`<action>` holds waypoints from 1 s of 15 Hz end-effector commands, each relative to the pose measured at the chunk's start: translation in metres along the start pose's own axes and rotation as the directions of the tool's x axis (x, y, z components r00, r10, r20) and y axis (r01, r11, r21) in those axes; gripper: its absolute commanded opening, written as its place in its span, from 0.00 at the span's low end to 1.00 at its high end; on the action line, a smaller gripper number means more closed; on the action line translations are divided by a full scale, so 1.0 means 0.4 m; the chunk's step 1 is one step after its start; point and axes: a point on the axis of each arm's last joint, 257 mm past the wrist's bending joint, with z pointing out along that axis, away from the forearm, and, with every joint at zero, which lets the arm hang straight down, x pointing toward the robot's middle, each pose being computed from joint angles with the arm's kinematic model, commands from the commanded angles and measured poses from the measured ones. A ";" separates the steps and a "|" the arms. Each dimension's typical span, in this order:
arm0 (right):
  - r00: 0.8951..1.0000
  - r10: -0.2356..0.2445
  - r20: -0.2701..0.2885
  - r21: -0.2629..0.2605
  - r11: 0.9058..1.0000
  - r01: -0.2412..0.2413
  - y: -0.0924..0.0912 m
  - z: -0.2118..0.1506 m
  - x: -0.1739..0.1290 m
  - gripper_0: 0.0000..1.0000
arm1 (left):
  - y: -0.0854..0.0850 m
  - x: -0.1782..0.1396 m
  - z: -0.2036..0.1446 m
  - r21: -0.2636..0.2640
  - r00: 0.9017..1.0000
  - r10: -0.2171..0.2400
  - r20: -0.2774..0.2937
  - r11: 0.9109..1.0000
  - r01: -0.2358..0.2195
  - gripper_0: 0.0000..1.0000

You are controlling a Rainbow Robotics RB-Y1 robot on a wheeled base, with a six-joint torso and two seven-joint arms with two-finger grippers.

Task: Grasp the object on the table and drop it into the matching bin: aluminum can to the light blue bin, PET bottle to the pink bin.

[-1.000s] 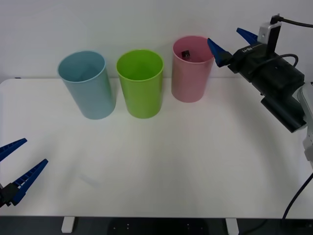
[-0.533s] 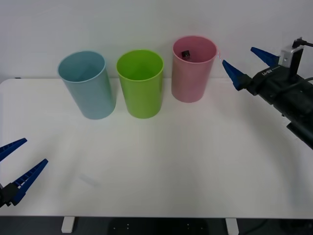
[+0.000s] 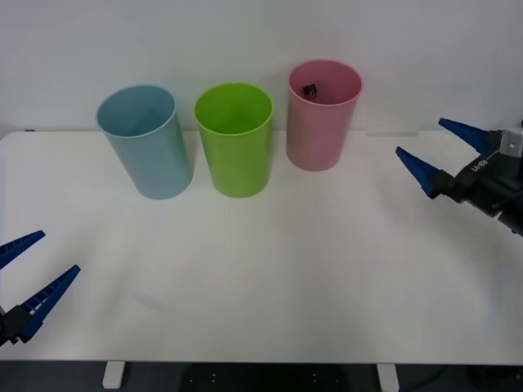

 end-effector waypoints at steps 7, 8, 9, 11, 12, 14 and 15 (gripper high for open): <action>0.990 -0.089 -0.110 -0.041 0.996 0.085 0.035 -0.173 0.140 1.00 | 0.000 0.000 0.000 0.000 1.000 0.000 0.000 1.000 0.000 1.00; 0.990 -0.078 -0.119 -0.049 0.996 0.073 0.042 -0.191 0.150 1.00 | 0.000 0.000 0.000 0.000 1.000 0.000 0.000 1.000 0.000 1.00; 0.989 -0.069 -0.129 -0.054 0.997 0.062 0.048 -0.204 0.161 1.00 | 0.000 0.000 0.000 0.000 1.000 0.000 0.000 1.000 0.000 1.00; 0.987 -0.050 -0.153 -0.062 0.997 0.041 0.064 -0.233 0.188 1.00 | 0.000 0.000 0.000 0.000 1.000 0.000 0.000 1.000 0.000 1.00; 0.986 -0.047 -0.160 -0.069 0.997 0.036 0.072 -0.241 0.197 1.00 | 0.000 0.000 0.000 0.000 1.000 0.000 0.000 1.000 0.000 1.00; 0.984 -0.027 -0.176 -0.080 0.997 0.013 0.088 -0.259 0.215 1.00 | 0.000 0.000 0.000 0.000 1.000 0.000 0.000 1.000 0.000 1.00; 0.982 -0.021 -0.186 -0.087 0.996 0.005 0.098 -0.270 0.226 1.00 | 0.000 0.000 0.000 0.000 1.000 0.000 0.000 1.000 0.000 1.00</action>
